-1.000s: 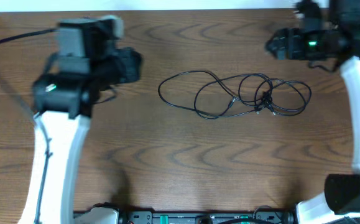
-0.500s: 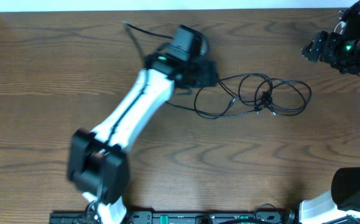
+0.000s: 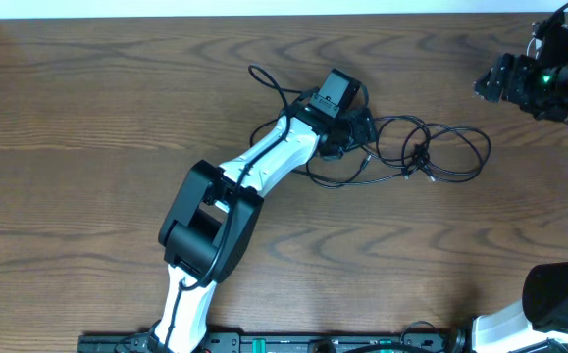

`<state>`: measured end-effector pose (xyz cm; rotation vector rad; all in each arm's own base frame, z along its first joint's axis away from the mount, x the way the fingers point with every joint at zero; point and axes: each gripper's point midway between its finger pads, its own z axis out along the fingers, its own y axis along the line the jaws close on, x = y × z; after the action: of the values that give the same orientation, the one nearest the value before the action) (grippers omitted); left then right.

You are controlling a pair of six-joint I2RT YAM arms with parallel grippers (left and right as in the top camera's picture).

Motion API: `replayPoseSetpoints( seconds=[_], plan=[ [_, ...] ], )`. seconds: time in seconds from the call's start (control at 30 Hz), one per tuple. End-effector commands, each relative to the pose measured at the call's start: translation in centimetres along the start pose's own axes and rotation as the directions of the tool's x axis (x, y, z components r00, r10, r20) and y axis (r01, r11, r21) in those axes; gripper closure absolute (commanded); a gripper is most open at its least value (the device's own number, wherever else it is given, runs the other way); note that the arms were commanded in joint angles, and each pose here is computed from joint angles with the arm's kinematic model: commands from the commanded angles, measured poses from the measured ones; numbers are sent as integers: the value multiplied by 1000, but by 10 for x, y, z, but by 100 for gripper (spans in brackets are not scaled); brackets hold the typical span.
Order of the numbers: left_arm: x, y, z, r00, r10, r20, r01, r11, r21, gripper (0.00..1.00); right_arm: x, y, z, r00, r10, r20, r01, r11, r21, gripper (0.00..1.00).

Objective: Untangle cables

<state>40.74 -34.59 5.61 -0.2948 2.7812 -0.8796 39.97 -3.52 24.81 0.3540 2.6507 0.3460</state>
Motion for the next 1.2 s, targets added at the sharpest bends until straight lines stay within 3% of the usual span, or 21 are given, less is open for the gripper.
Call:
replayPoseSetpoints(
  seconds=[0.0, 0.2, 0.27, 0.37, 0.6, 0.8, 0.97, 1.17],
  plan=[
    [7, 14, 18, 999, -44, -24, 43, 998, -36, 24, 2, -3, 5, 1000, -1, -15, 1, 1000, 10, 18],
    [13, 11, 26, 999, -24, -21, 24, 999, -36, 43, 2, -3, 5, 1000, -3, -14, 3, 1000, 9, 18],
    [9, 4, 27, 1000, -10, -4, 10, 1000, -10, 58, 2, -2, 5, 1000, -4, -15, 4, 1000, 9, 18],
    [1, -1, 25, 1000, 3, 19, -3, 1000, 14, 92, 3, -1, 5, 1000, -5, -16, 5, 1000, 7, 18],
    [-37, -14, -26, 974, 193, 119, -199, 979, 44, 93, 6, 16, 9, 999, -35, -28, 34, 999, -35, 18],
    [-65, -41, -136, 909, 309, 278, -337, 940, 55, 93, 16, 49, 21, 992, -113, -61, 108, 992, -71, 18],
    [-60, -62, -214, 864, 332, 377, -389, 918, 81, 93, 26, 96, 29, 976, -209, -59, 197, 966, -165, 20],
    [-48, -71, -250, 847, 336, 412, -408, 908, 96, 92, 39, 149, 29, 953, -300, -35, 276, 911, -308, 20]
  ],
)
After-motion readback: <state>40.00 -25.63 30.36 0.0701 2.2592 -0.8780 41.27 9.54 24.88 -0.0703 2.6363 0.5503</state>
